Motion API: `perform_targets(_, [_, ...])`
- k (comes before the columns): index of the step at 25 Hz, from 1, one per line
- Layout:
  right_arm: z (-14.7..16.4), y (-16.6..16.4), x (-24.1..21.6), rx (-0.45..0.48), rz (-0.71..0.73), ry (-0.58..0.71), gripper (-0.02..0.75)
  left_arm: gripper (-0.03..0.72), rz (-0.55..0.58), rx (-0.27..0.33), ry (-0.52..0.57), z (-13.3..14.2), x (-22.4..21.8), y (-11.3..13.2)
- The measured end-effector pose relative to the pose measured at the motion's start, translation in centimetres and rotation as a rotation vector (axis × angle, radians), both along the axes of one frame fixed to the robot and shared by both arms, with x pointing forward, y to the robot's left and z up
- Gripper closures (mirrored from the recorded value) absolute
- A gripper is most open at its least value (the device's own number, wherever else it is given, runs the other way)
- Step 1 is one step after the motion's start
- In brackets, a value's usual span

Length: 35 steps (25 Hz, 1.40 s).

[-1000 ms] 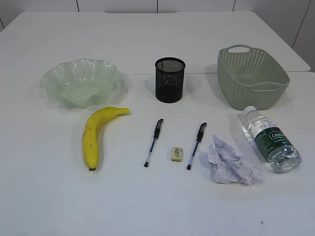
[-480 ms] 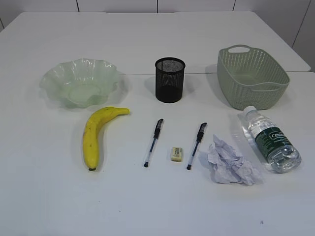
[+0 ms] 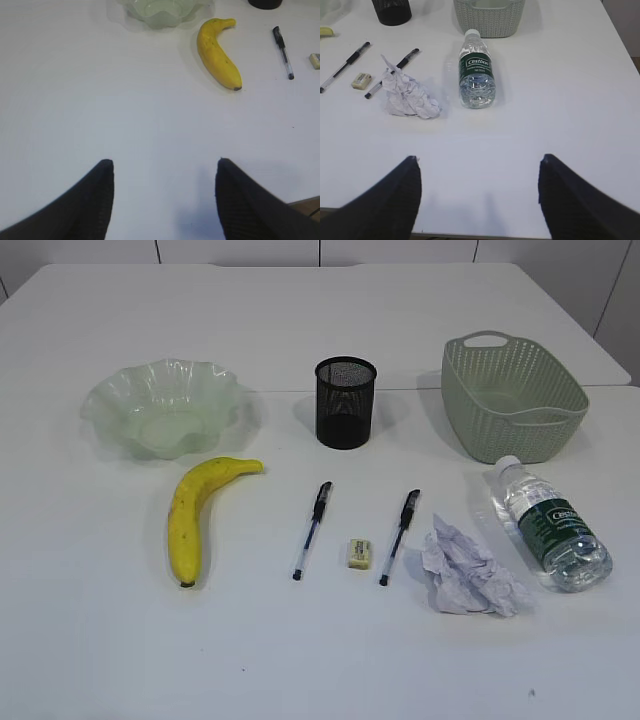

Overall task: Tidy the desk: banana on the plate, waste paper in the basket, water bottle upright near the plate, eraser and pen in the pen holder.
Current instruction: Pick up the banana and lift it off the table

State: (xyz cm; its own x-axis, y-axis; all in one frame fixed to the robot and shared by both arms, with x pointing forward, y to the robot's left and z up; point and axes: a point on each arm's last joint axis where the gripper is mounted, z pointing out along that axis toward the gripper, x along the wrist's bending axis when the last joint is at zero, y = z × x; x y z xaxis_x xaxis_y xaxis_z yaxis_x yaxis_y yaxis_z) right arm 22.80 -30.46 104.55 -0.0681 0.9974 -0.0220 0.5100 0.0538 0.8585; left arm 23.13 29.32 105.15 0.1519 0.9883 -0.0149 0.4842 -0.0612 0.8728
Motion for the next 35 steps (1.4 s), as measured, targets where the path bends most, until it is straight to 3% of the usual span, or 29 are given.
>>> perform_targets(5, [0.0,0.0,0.0,0.000,0.000,0.000,0.190,0.251,-0.048,-0.077,-0.011,0.2,0.0,-0.7])
perform_targets(10, [0.0,0.0,0.0,0.000,0.000,0.000,0.215,0.256,-0.073,-0.118,-0.041,0.9,0.1,-1.1])
perform_targets(20, [0.0,0.0,0.0,0.001,0.000,-0.002,0.290,0.257,-0.114,-0.057,-0.069,7.2,4.7,-1.4])
perform_targets(25, [1.6,0.5,0.5,0.016,0.057,-0.108,0.295,0.257,-0.109,-0.082,-0.106,10.2,8.5,-1.6])
perform_targets(28, [2.7,1.1,1.9,0.044,0.095,-0.149,0.295,0.257,-0.118,-0.122,-0.080,11.1,11.1,-2.0])
perform_targets(35, [3.5,1.6,5.8,0.032,0.105,-0.016,0.295,0.257,-0.178,-0.125,-0.011,11.3,16.3,-2.8])
